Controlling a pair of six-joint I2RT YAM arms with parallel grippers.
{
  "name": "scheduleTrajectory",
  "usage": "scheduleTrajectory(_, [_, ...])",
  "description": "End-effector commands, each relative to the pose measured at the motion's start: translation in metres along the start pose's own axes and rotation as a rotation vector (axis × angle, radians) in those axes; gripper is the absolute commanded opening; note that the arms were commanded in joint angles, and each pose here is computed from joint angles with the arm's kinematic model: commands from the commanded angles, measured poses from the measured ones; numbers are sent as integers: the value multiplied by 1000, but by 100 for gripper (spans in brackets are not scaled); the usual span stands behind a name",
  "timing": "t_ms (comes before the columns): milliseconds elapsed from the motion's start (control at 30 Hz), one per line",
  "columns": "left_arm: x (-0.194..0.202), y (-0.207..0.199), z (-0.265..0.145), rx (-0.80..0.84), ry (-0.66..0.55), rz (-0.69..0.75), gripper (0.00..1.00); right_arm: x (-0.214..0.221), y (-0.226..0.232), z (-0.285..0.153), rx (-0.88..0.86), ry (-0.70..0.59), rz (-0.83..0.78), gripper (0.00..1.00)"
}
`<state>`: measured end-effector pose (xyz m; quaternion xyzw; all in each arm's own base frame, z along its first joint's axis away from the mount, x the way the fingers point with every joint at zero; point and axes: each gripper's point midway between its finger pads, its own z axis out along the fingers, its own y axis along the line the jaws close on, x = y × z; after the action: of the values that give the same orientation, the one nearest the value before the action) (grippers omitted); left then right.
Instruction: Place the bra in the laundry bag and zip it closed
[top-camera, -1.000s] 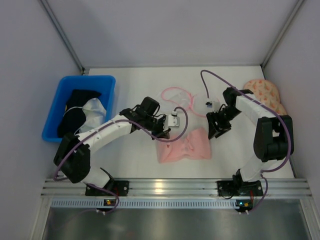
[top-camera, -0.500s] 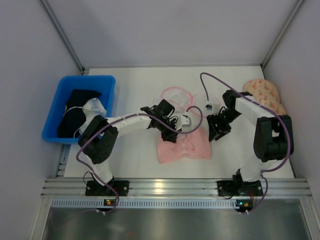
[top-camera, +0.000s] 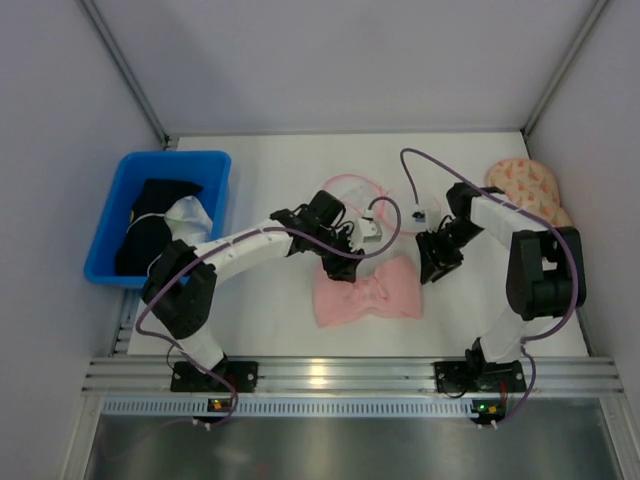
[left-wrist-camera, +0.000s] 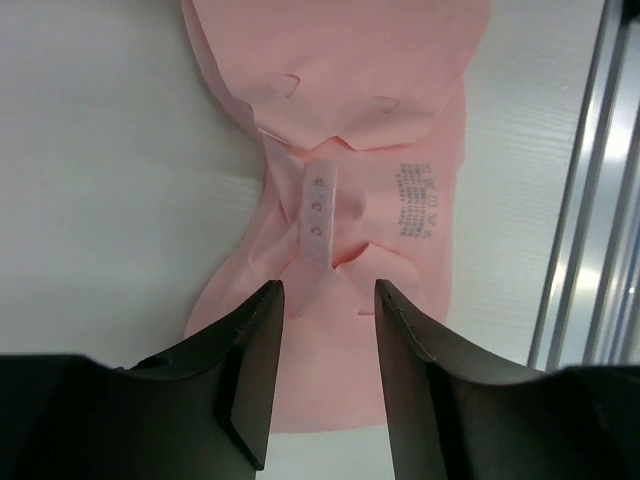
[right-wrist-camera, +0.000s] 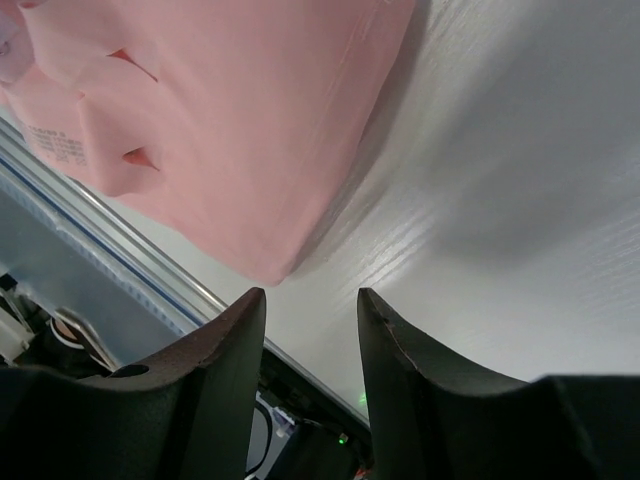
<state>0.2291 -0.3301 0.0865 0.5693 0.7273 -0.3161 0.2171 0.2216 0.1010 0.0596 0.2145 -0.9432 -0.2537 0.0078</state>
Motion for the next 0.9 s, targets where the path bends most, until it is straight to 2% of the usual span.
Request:
scheduleTrajectory(0, [-37,-14,-42,-28,-106,-31,48,-2,-12,0,1,-29,-17,43])
scheduleTrajectory(67, [-32,-27,-56,12,-115,-112,51,-1,-13,1,-13,-33,-19,42])
scheduleTrajectory(133, [-25,-22,-69,6,-134,-199,52,1,-13,1,-39,-43,-9,42])
scheduleTrajectory(167, [-18,-30,-74,45,-145,-283,52,1,-12,3,-62,-49,1,42])
scheduleTrajectory(300, [13,-17,-95,47,-184,-544,53,0,-8,8,-132,-65,40,40])
scheduleTrajectory(433, [47,-17,-90,54,-180,-714,52,-4,-3,15,-192,-87,71,38])
scheduleTrajectory(633, [87,7,-81,28,-207,-992,51,-5,-1,24,-238,-78,117,37])
scheduleTrajectory(867, [102,15,-68,71,-234,-1091,50,0,-4,33,-245,-43,154,37])
